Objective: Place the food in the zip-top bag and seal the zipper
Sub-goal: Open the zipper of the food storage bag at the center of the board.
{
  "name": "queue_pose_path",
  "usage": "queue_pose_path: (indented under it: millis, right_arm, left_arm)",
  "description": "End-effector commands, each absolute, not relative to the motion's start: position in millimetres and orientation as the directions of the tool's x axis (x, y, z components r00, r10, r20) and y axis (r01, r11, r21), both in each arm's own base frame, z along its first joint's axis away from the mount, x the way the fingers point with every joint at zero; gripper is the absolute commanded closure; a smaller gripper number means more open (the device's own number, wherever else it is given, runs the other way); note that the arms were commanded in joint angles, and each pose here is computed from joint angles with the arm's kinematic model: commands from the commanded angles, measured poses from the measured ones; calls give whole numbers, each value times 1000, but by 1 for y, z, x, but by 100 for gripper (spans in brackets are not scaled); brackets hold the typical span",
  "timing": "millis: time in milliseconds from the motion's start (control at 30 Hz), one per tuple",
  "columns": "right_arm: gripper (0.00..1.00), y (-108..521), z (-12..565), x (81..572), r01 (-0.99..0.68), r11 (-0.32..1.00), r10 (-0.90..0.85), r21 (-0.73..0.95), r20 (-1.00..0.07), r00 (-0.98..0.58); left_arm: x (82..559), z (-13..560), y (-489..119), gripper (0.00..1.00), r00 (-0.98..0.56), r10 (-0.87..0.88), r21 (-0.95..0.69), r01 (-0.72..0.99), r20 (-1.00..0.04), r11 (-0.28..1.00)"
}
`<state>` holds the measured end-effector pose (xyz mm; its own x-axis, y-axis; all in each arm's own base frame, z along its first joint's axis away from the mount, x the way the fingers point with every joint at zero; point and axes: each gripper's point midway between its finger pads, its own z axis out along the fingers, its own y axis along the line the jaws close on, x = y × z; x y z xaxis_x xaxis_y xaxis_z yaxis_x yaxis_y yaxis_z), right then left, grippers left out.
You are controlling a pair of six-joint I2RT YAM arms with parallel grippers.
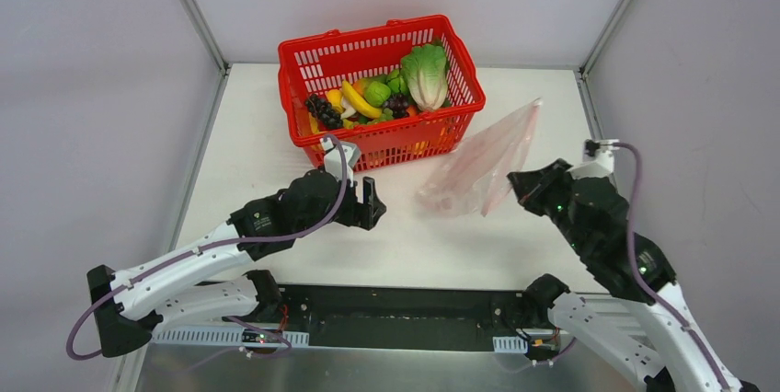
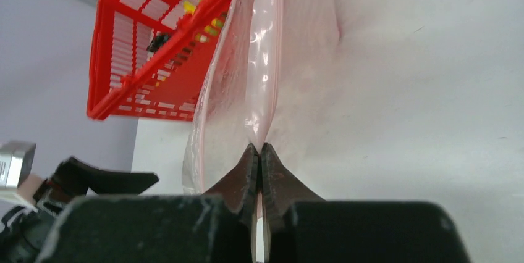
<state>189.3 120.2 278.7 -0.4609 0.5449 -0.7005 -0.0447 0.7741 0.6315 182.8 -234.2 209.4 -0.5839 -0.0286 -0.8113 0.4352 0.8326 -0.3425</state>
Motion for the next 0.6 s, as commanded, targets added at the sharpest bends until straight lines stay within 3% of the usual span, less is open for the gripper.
queue_pose_path:
  millis: [0, 100, 167, 267, 400, 567]
  right_arm:
    - [100, 46, 303, 185, 168, 890, 457, 425, -827, -328]
    - [100, 47, 325, 181, 124, 918, 396, 377, -846, -358]
    - [100, 67, 315, 181, 59, 949, 299, 311, -820, -488]
    - [100, 109, 270, 181, -42, 967, 148, 250, -691, -708]
    - [100, 158, 203, 185, -115, 945, 68, 305, -529, -846]
    - [100, 195, 181, 189, -137, 870, 136, 473, -498, -857]
  left_arm:
    - [179, 241, -251, 23, -539, -49, -379, 523, -841, 763]
    - [178, 242, -253, 22, -538, -47, -382, 532, -842, 756]
    - [177, 241, -255, 22, -541, -46, -387, 537, -840, 750]
    - [177, 242, -262, 21, -545, -55, -406, 549, -836, 731]
    - [177, 244, -274, 21, -552, -66, -432, 565, -831, 703]
    - [180, 240, -293, 20, -571, -98, -477, 566, -815, 672]
